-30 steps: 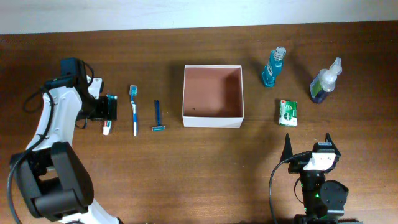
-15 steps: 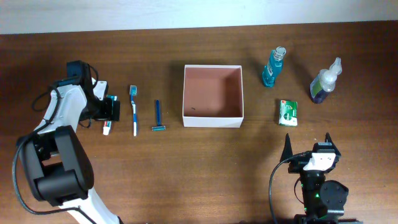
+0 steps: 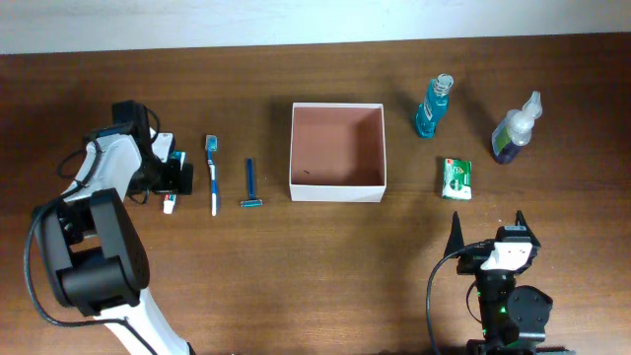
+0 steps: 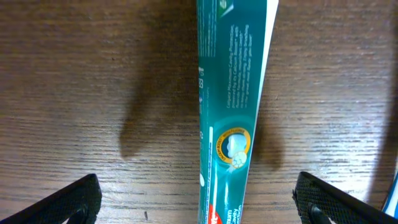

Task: Pack container
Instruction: 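Lower the left gripper and close it on the toothpaste tube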

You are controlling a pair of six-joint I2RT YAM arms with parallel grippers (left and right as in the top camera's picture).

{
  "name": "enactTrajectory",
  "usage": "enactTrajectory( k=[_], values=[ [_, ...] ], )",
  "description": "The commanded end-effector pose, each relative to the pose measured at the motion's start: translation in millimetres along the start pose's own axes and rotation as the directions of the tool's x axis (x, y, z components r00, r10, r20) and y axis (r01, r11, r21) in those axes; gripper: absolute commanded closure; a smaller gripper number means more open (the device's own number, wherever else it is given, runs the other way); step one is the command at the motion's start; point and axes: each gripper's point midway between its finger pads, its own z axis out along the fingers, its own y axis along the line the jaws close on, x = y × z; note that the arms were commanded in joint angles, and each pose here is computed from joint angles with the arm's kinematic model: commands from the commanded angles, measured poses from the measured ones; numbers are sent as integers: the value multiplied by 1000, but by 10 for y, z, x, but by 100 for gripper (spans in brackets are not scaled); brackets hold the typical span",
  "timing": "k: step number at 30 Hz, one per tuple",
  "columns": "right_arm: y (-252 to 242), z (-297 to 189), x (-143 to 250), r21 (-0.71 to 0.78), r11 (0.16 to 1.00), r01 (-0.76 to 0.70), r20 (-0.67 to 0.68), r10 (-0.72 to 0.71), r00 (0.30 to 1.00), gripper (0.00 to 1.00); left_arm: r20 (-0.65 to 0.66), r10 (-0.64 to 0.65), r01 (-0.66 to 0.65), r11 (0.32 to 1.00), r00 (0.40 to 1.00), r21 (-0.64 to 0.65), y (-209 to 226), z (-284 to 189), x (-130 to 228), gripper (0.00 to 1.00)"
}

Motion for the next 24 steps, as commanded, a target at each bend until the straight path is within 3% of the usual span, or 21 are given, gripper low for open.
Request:
enactTrajectory(
  k=[1,24],
  values=[
    [36,-1,13,-18,1000,7,1,-7,1000,2,28,16,-17,1000,999,12,-5,-16,-98,1],
    [36,-1,13,-18,1000,6,1,-6,1000,2,49,16,-18,999,999,40,-50,30,-155,1]
  ],
)
